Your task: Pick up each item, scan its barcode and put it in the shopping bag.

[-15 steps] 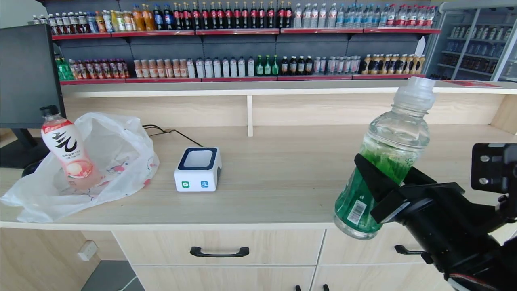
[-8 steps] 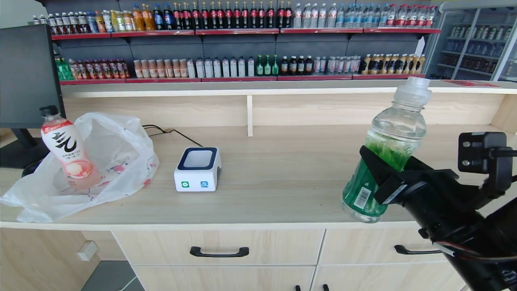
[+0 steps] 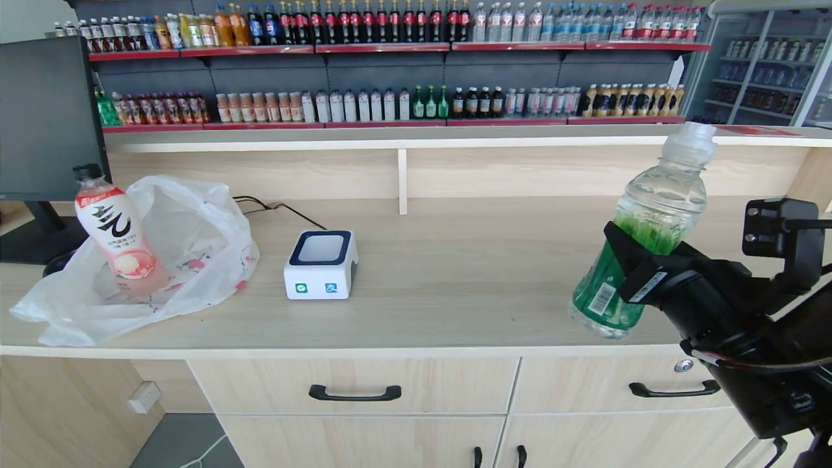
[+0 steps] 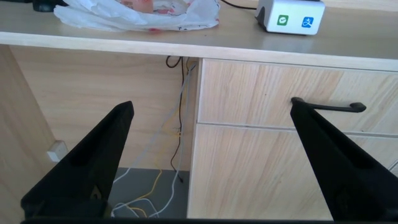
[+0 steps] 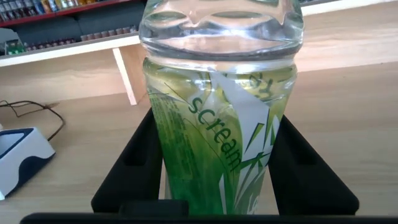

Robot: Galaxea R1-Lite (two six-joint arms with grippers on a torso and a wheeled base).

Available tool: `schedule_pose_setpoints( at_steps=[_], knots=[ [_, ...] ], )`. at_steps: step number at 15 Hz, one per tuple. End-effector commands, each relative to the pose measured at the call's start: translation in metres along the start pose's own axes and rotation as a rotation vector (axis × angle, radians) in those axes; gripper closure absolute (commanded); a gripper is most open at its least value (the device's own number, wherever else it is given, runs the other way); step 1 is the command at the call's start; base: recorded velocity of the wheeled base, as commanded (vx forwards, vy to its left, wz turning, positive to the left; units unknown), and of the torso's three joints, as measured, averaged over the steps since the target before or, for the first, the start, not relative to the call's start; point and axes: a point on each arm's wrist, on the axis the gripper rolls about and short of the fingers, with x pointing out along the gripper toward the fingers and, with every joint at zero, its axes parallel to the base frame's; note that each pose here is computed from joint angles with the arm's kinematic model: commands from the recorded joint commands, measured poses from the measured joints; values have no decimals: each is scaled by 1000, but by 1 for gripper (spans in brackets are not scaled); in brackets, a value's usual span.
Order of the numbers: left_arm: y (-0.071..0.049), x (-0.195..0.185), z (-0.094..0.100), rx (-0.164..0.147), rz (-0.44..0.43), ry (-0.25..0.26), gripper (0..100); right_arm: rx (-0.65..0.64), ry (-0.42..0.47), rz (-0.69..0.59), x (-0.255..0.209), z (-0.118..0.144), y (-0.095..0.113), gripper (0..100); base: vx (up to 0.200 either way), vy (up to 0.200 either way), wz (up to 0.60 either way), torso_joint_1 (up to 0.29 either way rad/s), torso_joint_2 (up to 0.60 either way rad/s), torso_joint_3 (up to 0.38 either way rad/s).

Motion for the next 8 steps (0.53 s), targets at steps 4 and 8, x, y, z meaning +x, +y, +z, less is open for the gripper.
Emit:
schedule_pose_setpoints(
  at_steps=[4, 8],
  knots=[
    [0, 0, 0, -2, 1, 0, 0, -3, -14, -27, 4, 2, -6, 100, 0, 200, 0, -11, -8, 10],
    [0, 0, 0, -2, 2, 0, 0, 1, -20, -27, 1, 4, -7, 100, 0, 200, 0, 7, 7, 1]
  ],
)
